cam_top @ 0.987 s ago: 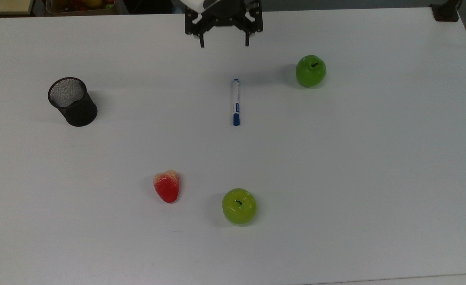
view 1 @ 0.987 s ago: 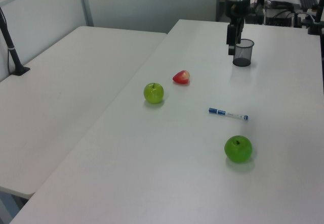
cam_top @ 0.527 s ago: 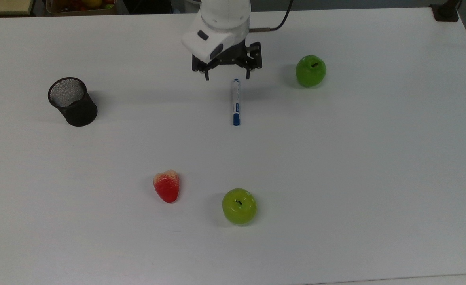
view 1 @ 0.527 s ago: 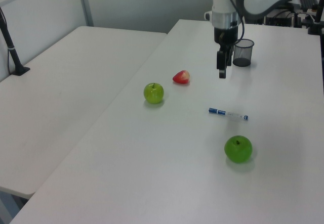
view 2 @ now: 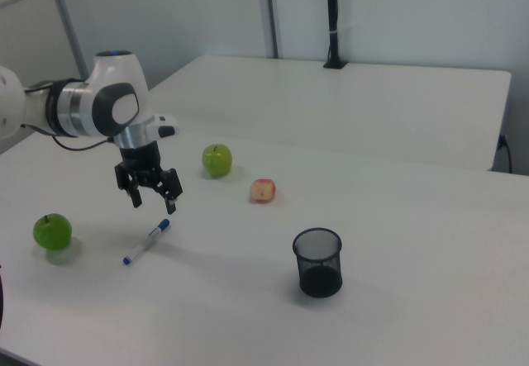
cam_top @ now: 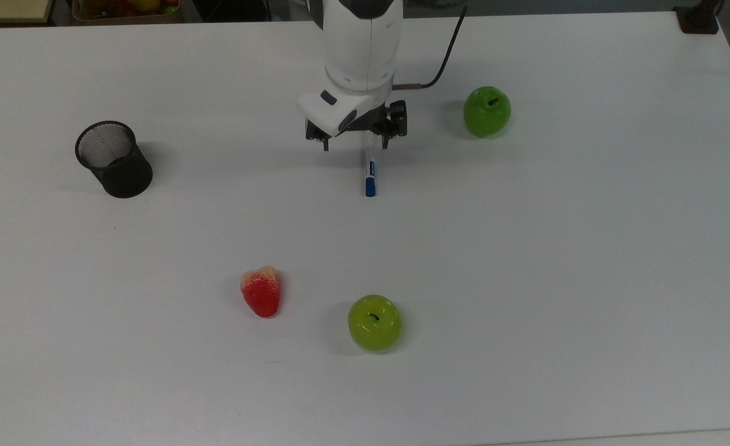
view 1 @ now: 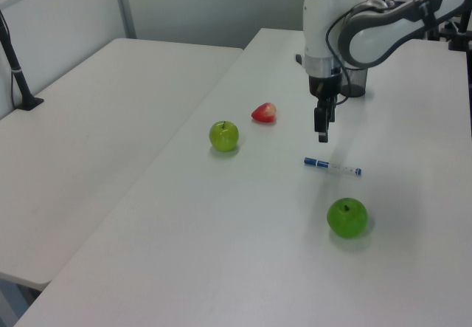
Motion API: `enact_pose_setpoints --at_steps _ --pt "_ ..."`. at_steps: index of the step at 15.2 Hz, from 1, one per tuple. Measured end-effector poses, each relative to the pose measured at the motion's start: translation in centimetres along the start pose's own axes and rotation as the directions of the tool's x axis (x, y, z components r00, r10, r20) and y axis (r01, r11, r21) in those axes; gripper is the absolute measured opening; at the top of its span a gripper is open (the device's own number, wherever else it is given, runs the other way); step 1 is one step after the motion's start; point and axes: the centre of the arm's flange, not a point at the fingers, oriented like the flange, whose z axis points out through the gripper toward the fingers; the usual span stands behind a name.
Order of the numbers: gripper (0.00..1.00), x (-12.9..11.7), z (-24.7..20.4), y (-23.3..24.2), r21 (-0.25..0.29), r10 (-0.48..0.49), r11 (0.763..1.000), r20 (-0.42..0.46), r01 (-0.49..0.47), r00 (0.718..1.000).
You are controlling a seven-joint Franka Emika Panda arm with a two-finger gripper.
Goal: Place marker
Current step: 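Lower the open gripper over the marker and close on it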
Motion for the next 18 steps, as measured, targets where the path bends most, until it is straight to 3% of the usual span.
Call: enact_pose_setpoints --at_steps 4,10,11,14,17,18 --pt "1.0 0.8 3.4 -1.8 -0.039 0.028 0.999 -0.001 -0.028 1.0" --pt "0.93 1.8 6.5 -2.6 -0.034 0.04 0.999 -0.018 -0.041 0.999" --pt "0.86 1.9 6.7 -2.6 -0.032 0.04 0.999 -0.023 -0.041 0.999" --pt "0.52 2.1 6.8 -2.7 -0.029 0.04 0.999 -0.032 -0.041 0.999" --pt "0.41 2.1 6.7 -2.7 -0.029 0.041 0.999 -0.035 -0.042 0.999" --pt "0.31 2.2 6.7 -2.7 -0.028 0.041 0.999 -0.036 -0.042 0.999"
